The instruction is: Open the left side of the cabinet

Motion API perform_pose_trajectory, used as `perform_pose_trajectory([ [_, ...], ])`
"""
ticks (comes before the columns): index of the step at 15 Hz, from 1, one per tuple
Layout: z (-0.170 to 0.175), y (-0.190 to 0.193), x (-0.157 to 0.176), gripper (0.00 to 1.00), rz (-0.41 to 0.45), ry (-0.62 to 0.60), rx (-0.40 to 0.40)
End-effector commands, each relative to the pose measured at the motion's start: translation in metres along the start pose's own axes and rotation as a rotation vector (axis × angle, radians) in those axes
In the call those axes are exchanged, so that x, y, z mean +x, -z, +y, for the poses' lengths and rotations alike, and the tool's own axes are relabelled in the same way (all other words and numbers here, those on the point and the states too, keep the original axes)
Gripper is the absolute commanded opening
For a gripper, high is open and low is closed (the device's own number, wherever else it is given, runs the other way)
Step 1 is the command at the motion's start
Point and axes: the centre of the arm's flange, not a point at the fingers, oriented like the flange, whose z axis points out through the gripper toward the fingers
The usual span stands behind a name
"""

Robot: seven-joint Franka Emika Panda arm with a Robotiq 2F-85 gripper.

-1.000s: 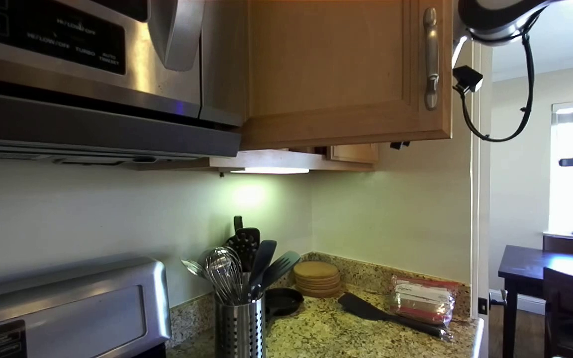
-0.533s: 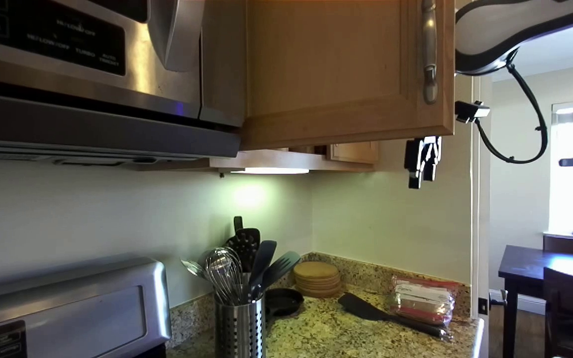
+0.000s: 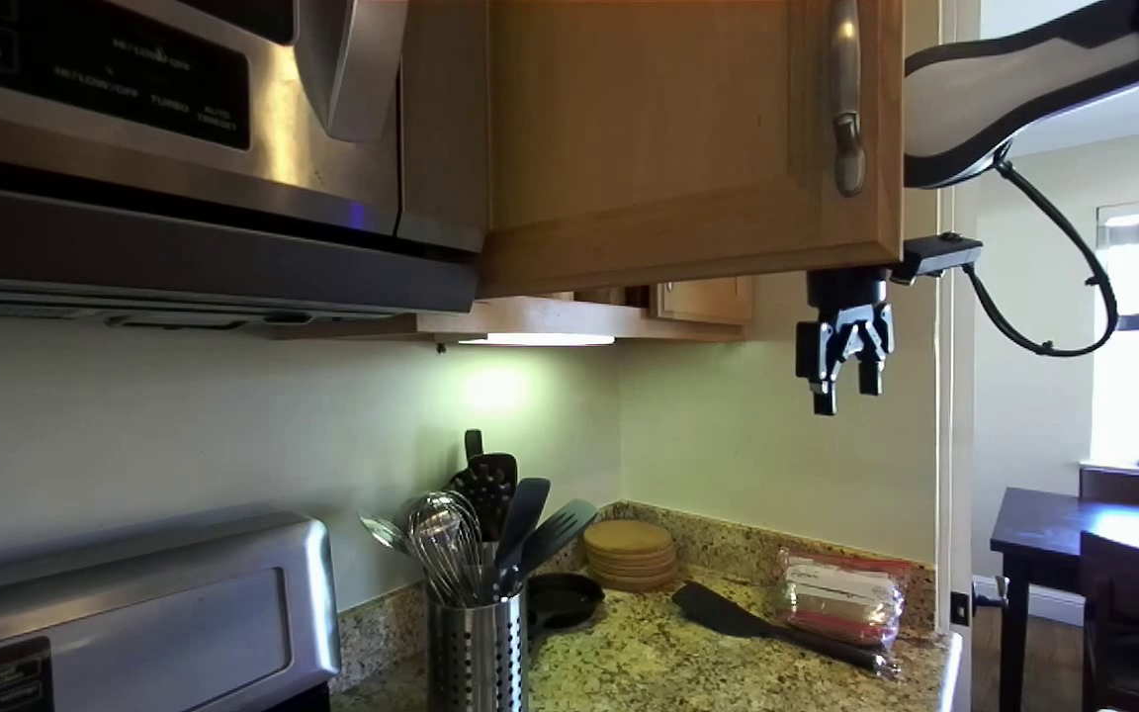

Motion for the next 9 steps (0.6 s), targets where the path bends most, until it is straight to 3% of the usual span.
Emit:
perform_pose_trajectory([
  [1, -0.0001, -0.0013, 0.0002, 1.0, -0.003, -0.008, -0.003],
  [9, 0.0002, -0.0019, 0.0003, 1.0, -0.004, -0.013, -0.004],
])
